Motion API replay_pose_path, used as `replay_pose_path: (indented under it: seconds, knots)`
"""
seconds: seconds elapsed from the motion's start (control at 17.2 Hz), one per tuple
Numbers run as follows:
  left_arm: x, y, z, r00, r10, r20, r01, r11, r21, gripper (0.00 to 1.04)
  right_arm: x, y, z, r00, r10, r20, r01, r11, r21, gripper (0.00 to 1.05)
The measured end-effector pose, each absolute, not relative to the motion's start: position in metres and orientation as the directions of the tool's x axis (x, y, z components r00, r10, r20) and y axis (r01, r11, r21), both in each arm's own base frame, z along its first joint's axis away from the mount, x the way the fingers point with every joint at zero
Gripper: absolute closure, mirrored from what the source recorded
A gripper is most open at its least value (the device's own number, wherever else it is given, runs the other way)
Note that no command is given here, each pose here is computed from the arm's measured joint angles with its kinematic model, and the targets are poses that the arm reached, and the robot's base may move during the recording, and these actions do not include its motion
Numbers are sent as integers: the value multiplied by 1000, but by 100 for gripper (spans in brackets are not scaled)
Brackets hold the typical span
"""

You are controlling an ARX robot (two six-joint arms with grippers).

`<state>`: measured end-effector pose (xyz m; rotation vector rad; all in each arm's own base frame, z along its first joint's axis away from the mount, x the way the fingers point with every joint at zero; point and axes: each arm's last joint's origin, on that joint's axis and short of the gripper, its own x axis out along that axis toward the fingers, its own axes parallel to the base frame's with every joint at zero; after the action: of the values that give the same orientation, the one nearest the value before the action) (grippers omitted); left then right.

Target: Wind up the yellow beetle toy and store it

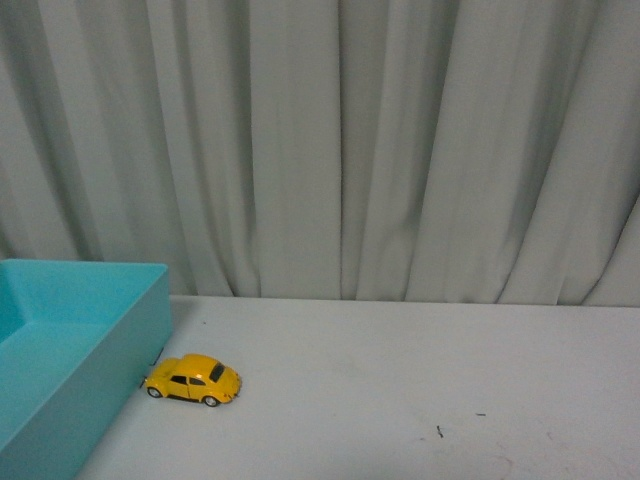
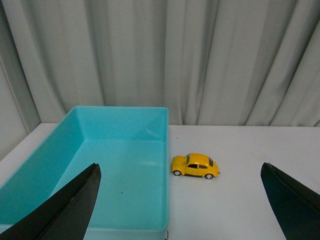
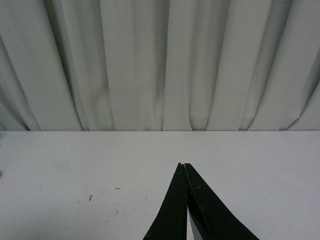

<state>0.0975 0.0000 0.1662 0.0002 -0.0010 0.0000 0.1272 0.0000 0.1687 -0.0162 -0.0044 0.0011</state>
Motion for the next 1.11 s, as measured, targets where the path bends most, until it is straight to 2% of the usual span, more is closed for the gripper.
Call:
replay_pose_path:
  seconds: [0.82, 0.93, 0.99, 1.11]
  knots:
    - [97, 0, 166, 1000, 0, 1, 0, 1000, 0, 7, 108, 0, 170, 1000, 1, 14, -1, 1000, -15, 103]
    - [97, 0, 166, 1000, 1, 1, -1, 1000, 0, 7, 100, 0, 163, 999, 0, -41, -1, 1000, -15, 103]
    - [97, 0, 166, 1000, 0, 0, 0, 1000, 0, 7, 97, 0, 168, 1000, 0, 18, 0, 1000, -15, 103]
    - [97, 0, 166, 1000, 0, 2, 0, 1000, 0, 7, 97, 0, 168, 1000, -1, 13, 1, 1000, -15, 103]
